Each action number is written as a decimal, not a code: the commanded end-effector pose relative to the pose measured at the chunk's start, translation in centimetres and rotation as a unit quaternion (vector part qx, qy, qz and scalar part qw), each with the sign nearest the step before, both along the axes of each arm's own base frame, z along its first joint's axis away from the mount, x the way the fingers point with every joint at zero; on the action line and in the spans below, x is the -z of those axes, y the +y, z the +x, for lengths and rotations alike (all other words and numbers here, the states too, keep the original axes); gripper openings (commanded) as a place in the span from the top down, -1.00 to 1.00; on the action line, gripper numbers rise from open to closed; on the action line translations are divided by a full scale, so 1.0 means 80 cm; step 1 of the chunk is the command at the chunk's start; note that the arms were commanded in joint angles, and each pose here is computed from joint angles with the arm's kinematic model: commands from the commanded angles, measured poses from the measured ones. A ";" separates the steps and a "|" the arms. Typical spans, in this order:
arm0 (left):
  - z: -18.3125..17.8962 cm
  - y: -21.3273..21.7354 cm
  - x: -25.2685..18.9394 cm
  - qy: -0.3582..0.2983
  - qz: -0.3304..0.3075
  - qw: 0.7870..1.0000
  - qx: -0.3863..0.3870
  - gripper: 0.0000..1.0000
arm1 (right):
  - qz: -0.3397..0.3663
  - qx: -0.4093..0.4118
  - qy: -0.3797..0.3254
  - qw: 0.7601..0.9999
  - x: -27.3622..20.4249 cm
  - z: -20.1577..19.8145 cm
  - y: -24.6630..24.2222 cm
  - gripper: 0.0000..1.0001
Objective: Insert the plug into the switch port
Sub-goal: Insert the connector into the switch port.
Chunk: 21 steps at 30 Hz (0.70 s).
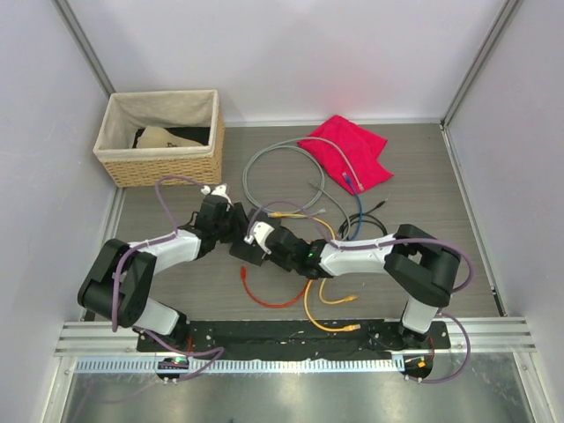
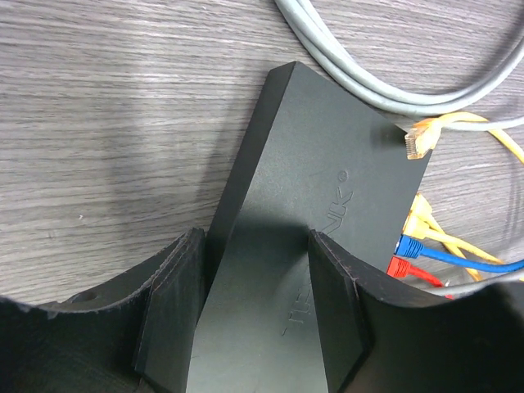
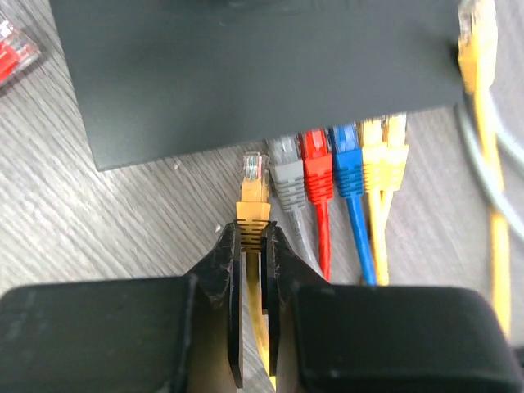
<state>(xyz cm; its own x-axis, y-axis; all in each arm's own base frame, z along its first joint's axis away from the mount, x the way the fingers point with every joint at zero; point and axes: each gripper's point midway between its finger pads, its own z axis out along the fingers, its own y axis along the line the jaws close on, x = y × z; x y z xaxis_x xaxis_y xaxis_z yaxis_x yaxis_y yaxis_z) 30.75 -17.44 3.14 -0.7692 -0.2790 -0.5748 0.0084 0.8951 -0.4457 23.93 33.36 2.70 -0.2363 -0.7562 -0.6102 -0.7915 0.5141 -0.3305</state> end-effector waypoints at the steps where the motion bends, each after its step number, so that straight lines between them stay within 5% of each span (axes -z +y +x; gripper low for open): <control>1: -0.060 0.010 0.052 0.098 0.027 0.994 0.028 -0.12 | 0.160 0.010 0.040 0.986 -0.032 -0.002 0.023 0.98; 10: -0.056 0.004 0.051 0.090 0.017 0.995 0.039 -0.13 | 0.281 0.007 0.056 0.958 -0.043 0.002 0.017 0.98; 21: -0.057 0.004 0.055 0.096 0.022 0.994 0.041 -0.13 | 0.340 0.000 0.057 0.939 -0.056 0.007 0.019 0.97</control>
<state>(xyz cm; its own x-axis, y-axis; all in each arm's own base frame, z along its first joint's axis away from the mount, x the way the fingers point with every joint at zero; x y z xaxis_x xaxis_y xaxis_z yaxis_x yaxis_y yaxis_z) 30.59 -18.15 3.10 -0.7788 -0.2646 -0.5688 0.0417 0.8829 -0.4678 23.73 33.15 3.33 -0.3835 -0.3385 -0.8593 -0.7877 0.6056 0.1129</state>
